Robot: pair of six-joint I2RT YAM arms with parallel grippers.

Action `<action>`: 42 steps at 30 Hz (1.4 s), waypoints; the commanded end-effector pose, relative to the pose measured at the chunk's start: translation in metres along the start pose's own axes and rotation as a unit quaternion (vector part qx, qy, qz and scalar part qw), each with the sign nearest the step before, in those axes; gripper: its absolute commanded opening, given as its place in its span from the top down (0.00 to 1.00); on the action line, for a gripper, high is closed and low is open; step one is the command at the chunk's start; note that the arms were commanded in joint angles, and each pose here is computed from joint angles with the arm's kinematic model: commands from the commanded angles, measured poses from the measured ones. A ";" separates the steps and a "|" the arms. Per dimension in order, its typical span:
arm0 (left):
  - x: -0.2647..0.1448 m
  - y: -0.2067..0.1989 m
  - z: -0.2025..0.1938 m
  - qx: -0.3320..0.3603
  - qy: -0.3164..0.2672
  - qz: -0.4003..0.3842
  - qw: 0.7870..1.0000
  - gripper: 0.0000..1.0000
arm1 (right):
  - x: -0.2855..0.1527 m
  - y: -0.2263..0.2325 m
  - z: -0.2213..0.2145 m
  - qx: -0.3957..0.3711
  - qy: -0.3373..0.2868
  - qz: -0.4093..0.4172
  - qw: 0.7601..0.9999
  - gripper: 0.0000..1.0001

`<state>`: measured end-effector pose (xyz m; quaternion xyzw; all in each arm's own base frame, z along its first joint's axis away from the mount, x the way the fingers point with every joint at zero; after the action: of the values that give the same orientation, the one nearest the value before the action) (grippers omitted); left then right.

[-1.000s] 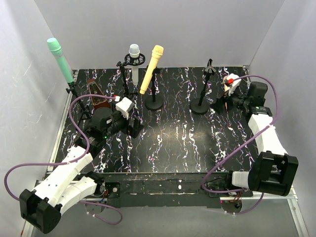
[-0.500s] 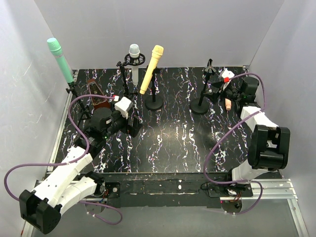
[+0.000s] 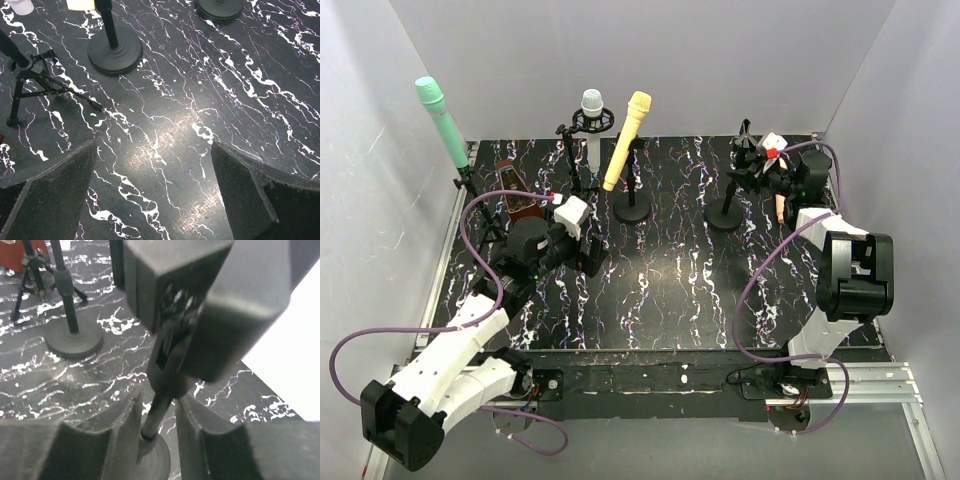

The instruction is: Attach the microphones to the stand

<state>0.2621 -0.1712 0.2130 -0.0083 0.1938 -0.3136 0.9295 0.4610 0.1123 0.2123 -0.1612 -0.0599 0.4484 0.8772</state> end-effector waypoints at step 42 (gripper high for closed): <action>-0.008 -0.021 0.015 -0.004 -0.050 -0.059 0.997 0.02 | 0.029 0.240 0.090 0.047 0.001 0.247 0.968 0.59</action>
<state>0.2590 -0.1748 0.2147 -0.0168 0.1846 -0.3263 0.9269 0.2769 0.2960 0.2120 -0.1131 -0.0166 0.6514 0.7501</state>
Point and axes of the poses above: each gripper's point midway between its finger pads, its own x axis out along the fingers, its own y axis along the line the jaws close on, z = x × y, the point moved 1 cm from there along -x, back along the fingers, and after that the axes turned 7 degrees about -x, right-handed, at the moved point
